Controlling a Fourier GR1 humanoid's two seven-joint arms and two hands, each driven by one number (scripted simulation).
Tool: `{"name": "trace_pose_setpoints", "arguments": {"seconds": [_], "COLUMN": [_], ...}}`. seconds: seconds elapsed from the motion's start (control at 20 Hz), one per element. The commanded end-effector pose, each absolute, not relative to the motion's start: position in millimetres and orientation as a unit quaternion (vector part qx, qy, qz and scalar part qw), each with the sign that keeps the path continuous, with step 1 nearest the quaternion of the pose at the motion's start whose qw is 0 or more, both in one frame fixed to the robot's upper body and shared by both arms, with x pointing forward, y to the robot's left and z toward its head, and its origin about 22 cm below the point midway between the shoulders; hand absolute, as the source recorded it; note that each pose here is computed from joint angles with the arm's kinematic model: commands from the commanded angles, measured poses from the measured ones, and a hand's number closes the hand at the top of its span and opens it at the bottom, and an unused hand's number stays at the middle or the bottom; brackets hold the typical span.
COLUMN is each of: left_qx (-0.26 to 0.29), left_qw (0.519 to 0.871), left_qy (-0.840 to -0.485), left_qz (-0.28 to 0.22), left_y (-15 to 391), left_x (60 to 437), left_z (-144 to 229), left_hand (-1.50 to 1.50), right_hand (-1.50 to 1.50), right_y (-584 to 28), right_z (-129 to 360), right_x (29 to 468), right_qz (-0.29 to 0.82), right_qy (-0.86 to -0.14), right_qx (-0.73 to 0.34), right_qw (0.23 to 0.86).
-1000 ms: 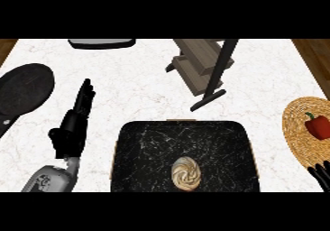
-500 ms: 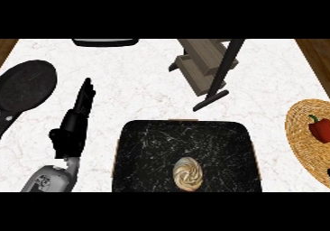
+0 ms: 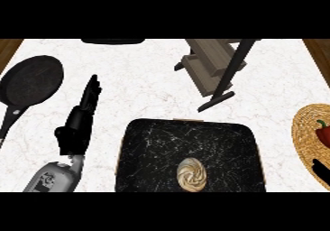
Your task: Pick the cupcake from the tray and place it in the tiered basket
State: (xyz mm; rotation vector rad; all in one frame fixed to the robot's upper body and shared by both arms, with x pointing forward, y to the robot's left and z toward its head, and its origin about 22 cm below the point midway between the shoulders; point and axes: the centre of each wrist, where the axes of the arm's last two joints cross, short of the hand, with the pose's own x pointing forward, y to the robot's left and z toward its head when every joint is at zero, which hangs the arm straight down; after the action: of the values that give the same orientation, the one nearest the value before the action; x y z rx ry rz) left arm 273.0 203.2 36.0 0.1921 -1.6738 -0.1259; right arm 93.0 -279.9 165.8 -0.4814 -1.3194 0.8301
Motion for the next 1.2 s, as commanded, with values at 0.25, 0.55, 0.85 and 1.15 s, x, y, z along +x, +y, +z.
{"name": "trace_pose_setpoints", "arguments": {"seconds": [0.25, 0.55, 0.85, 1.15], "left_qx": [0.072, 0.070, 0.077, 0.080], "left_qw": [0.661, 0.668, 0.661, 0.671], "left_qy": [-0.745, -0.738, -0.745, -0.735], "left_qz": [-0.062, -0.061, -0.054, -0.058], "left_y": [193, 181, 200, 185], "left_x": [277, 275, 279, 277], "left_z": [39, 29, 33, 30], "left_hand": [0.00, 0.00, 0.00, 0.00], "right_hand": [-1.50, -1.50, -1.50, -1.50], "right_y": [-236, -223, -209, -196], "right_z": [210, 216, 206, 202], "right_x": [80, 84, 97, 104], "right_qz": [0.437, 0.453, 0.456, 0.489], "right_qy": [-0.541, -0.500, -0.475, -0.453], "right_qx": [-0.256, -0.270, -0.304, -0.318], "right_qw": [0.672, 0.687, 0.689, 0.674]}}
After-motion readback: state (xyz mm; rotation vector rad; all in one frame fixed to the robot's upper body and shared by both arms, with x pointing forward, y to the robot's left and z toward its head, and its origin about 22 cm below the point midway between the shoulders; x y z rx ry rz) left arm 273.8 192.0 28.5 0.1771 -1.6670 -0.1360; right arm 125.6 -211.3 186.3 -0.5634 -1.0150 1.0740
